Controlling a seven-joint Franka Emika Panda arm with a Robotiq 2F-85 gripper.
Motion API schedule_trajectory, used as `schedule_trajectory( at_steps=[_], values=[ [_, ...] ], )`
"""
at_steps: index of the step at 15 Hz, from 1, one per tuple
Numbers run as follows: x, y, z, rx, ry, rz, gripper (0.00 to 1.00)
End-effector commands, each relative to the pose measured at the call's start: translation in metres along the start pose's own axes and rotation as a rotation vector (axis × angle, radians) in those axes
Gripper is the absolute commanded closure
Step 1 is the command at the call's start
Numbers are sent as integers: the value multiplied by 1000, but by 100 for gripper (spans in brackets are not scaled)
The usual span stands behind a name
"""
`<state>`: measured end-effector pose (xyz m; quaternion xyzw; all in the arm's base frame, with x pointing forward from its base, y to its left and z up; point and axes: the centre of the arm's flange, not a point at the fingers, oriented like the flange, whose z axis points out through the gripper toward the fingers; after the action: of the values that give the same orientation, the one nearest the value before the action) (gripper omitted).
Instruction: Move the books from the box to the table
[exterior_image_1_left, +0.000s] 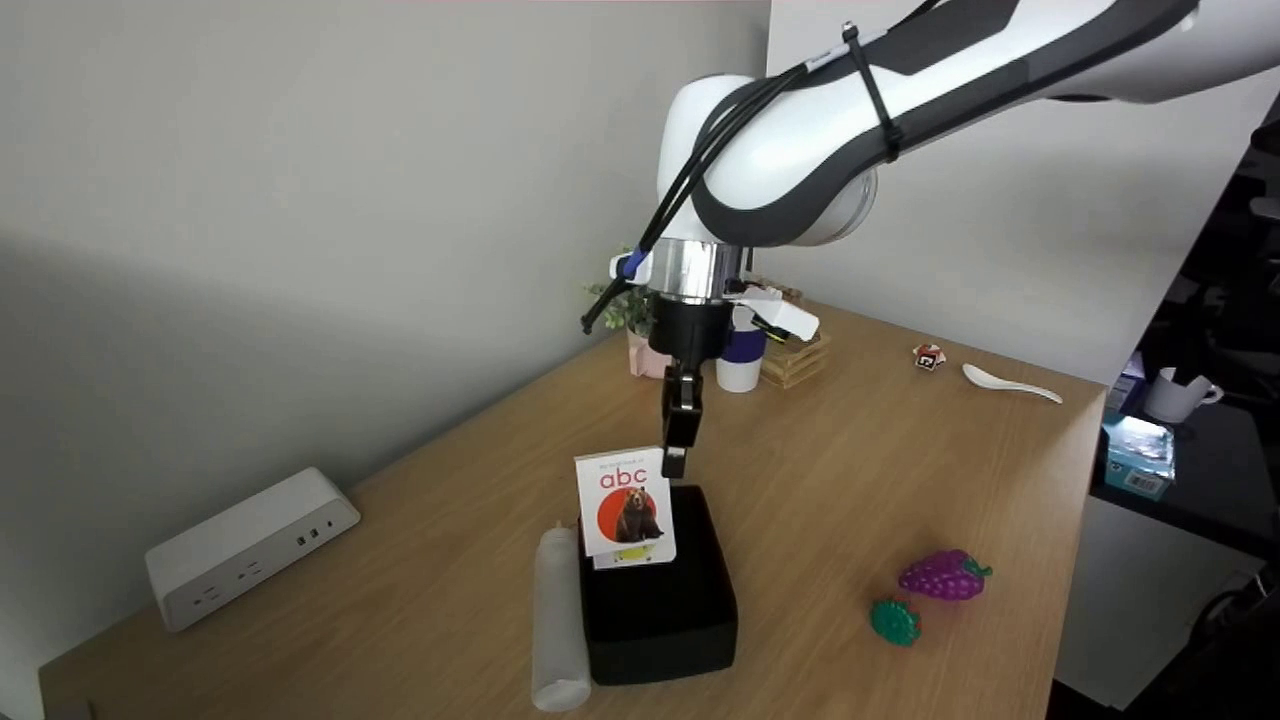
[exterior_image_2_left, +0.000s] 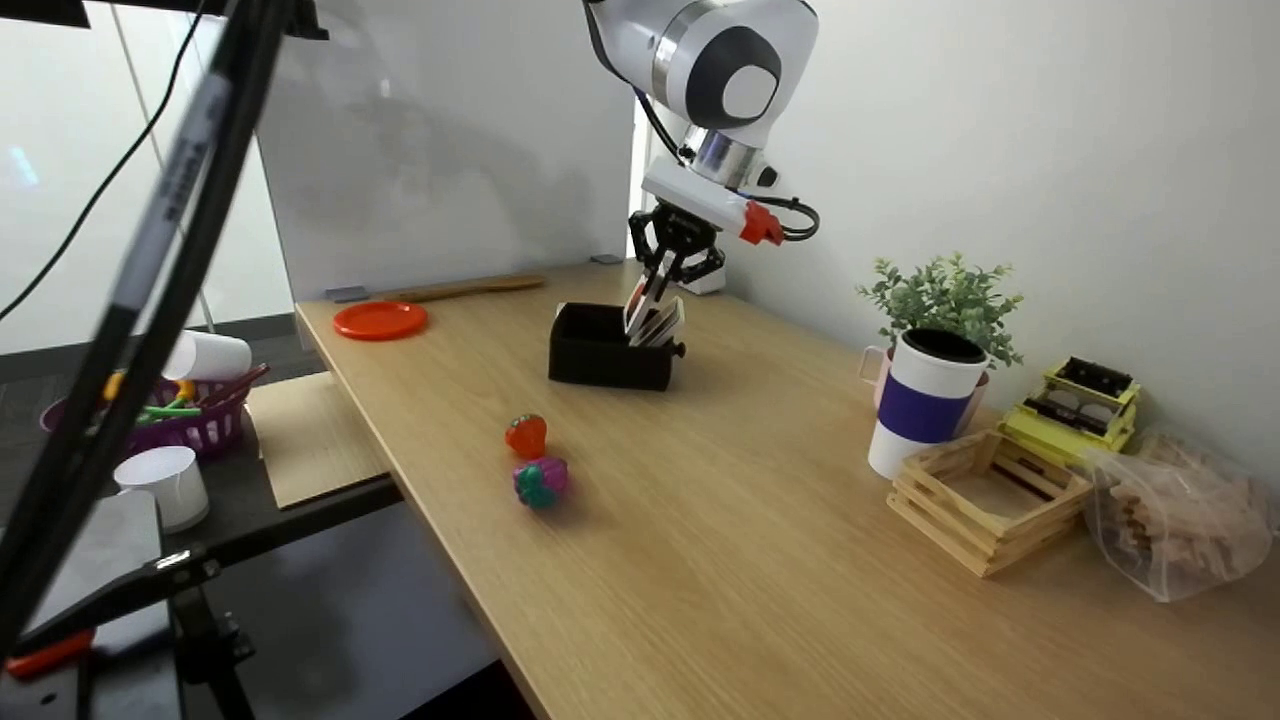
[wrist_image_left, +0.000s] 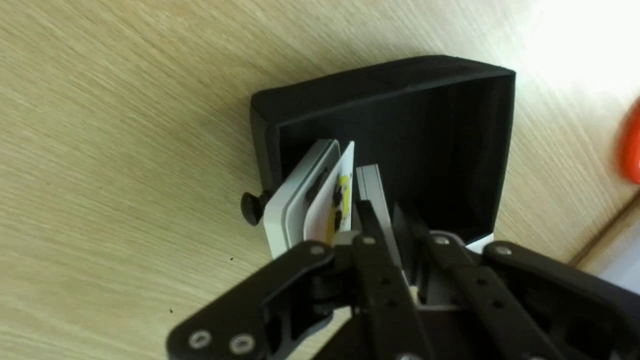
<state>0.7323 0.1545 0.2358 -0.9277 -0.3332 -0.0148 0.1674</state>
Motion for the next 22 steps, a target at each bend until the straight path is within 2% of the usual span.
schedule_trajectory(
  at_steps=[1,12,17,22],
  values=[
    [-15,-15,-20,-82,0,19,96],
    [-34,-17,-73,-232,53,126,96],
    [-42,-15,-81,-247,62,157,96],
    [-49,1,-64,-236,51,175,96]
  ],
)
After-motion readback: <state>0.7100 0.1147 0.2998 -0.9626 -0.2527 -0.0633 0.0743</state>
